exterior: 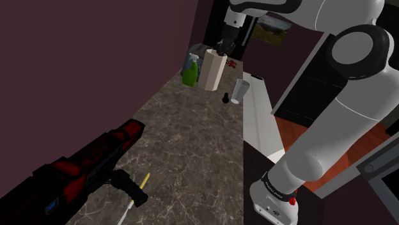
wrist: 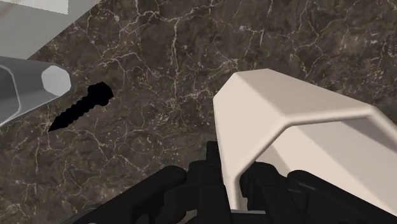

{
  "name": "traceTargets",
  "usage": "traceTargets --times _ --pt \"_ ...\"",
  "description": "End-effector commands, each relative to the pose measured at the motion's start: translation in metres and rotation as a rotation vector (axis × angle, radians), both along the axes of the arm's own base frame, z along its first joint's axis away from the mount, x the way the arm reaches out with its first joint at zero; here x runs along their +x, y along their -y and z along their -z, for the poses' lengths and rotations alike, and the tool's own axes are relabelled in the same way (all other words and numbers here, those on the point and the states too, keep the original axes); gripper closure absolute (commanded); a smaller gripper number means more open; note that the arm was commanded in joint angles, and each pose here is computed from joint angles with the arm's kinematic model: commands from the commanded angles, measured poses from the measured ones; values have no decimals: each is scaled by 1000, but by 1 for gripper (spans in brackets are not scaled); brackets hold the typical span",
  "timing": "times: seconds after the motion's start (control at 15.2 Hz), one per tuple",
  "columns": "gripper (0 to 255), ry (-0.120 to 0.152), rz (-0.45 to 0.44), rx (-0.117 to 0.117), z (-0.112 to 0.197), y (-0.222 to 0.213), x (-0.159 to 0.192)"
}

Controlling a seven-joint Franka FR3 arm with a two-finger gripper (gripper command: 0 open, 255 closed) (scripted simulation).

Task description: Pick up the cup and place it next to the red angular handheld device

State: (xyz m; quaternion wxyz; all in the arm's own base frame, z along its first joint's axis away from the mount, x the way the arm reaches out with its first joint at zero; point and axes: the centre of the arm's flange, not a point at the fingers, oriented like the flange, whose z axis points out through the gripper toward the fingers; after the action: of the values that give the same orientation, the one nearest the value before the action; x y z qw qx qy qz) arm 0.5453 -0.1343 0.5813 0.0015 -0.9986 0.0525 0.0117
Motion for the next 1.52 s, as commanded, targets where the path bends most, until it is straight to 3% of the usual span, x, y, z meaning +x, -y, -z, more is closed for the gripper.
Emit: traceTargets --times 0.0,0.92,1.45 --pt "255 1 0 0 -11 -1 0" --pt "255 1 0 0 -82 -1 0" --pt "255 1 0 0 -82 -82 -68"
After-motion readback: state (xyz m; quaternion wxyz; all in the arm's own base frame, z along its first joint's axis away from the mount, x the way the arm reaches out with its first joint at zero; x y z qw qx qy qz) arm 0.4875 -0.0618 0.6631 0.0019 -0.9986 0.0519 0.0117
